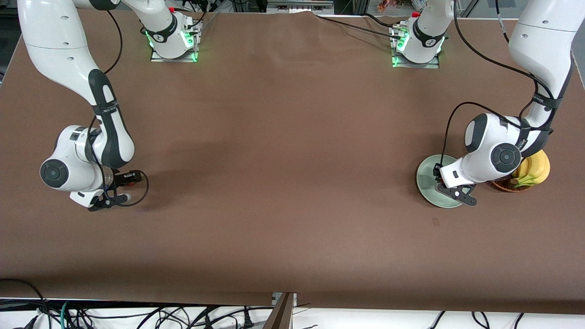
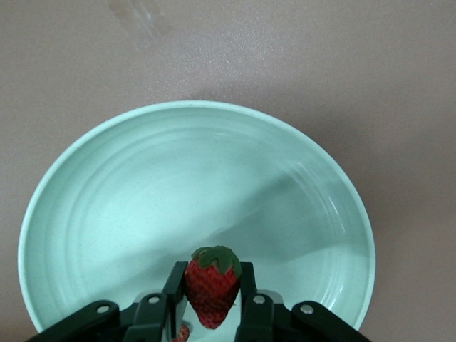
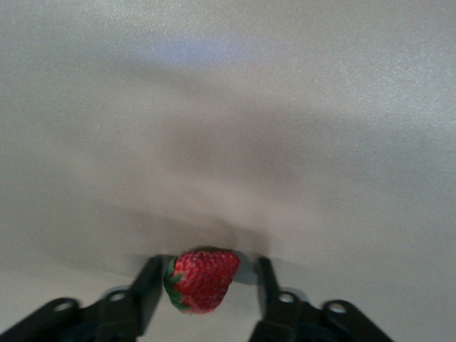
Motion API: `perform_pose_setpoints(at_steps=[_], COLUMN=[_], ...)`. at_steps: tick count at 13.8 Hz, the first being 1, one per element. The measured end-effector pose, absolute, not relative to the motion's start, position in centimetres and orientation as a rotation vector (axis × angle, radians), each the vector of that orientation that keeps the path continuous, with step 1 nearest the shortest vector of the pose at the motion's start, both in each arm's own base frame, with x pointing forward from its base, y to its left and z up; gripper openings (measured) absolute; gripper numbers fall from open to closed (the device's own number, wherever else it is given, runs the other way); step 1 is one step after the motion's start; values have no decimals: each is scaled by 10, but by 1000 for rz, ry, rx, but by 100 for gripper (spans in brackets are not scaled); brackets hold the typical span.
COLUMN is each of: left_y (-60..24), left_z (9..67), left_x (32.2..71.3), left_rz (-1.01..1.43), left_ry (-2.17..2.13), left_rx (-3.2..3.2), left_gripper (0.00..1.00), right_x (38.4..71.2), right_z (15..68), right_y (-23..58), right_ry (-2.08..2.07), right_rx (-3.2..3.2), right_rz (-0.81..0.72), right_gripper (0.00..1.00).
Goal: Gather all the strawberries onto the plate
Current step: 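Drop the strawberry on the plate with the left gripper while the right gripper carries one, then release the third strawberry mid-table with the right gripper while the left gripper withdraws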
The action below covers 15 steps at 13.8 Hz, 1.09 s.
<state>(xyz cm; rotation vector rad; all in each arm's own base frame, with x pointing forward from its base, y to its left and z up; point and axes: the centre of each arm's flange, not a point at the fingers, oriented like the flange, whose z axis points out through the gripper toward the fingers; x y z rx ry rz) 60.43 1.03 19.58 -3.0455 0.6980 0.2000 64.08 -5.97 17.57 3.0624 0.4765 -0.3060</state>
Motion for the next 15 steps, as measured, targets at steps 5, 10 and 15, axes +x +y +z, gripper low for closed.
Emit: perform_pose_setpoints(at_steps=[5, 10, 15], left_y=[8, 3, -19], left_z=[197, 213, 270], left_x=[605, 616, 637], left_rz=[192, 140, 195], left_ry=[704, 711, 711], left_rx=[-3046, -3042, -3063], left_gripper=[67, 100, 100], right_x=[642, 671, 677], right_z=[178, 216, 230], right_y=[-59, 9, 201], right_ry=[478, 465, 133], right_rx=[3063, 3124, 3187], right_rz=[-299, -137, -28], right_gripper=[38, 38, 38])
